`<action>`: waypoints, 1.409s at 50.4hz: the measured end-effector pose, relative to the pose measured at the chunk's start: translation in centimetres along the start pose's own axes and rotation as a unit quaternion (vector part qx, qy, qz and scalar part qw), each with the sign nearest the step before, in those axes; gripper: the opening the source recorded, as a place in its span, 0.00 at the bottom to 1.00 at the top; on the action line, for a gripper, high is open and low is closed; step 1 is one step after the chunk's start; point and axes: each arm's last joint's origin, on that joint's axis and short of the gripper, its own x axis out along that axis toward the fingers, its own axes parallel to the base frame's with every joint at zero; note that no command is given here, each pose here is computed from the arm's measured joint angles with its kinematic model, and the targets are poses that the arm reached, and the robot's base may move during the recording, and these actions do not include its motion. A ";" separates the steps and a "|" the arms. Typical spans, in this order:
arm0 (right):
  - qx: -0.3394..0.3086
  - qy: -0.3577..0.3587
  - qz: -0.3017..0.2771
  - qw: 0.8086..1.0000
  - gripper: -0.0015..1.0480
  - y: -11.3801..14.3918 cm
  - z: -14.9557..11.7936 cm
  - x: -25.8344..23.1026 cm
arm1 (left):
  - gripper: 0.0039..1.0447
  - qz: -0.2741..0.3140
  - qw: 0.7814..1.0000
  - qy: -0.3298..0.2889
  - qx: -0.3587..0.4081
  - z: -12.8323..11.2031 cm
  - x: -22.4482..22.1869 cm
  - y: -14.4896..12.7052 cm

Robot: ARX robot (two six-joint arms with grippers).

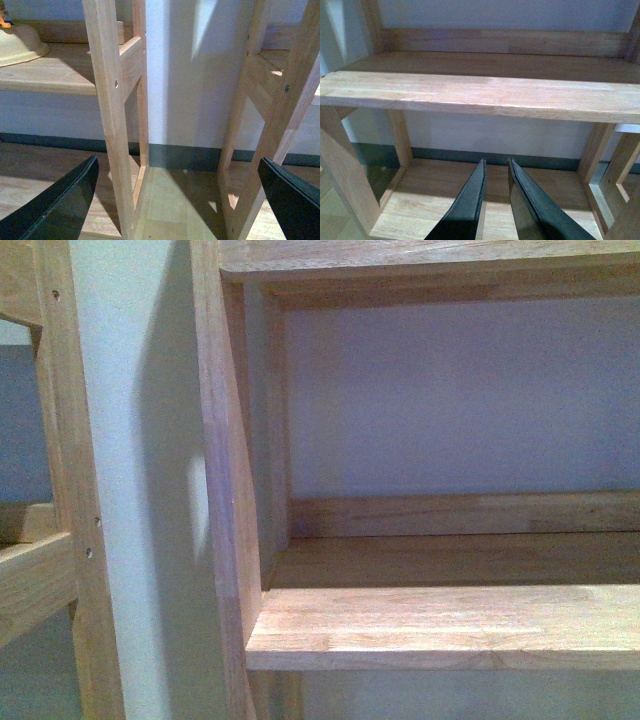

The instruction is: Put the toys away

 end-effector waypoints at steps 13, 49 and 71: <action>0.000 -0.001 0.000 1.000 0.18 0.0 -1.3 0.0 | 0.95 0.000 1.000 0.000 0.000 0.0 0.0 0.0; 0.000 -0.004 0.000 1.000 0.57 0.0 -1.3 0.0 | 0.95 0.000 1.000 0.000 0.000 0.0 0.0 0.0; 0.002 -0.004 0.000 1.000 1.00 0.0 -1.3 0.0 | 0.95 0.000 1.000 0.000 0.000 0.0 0.0 0.0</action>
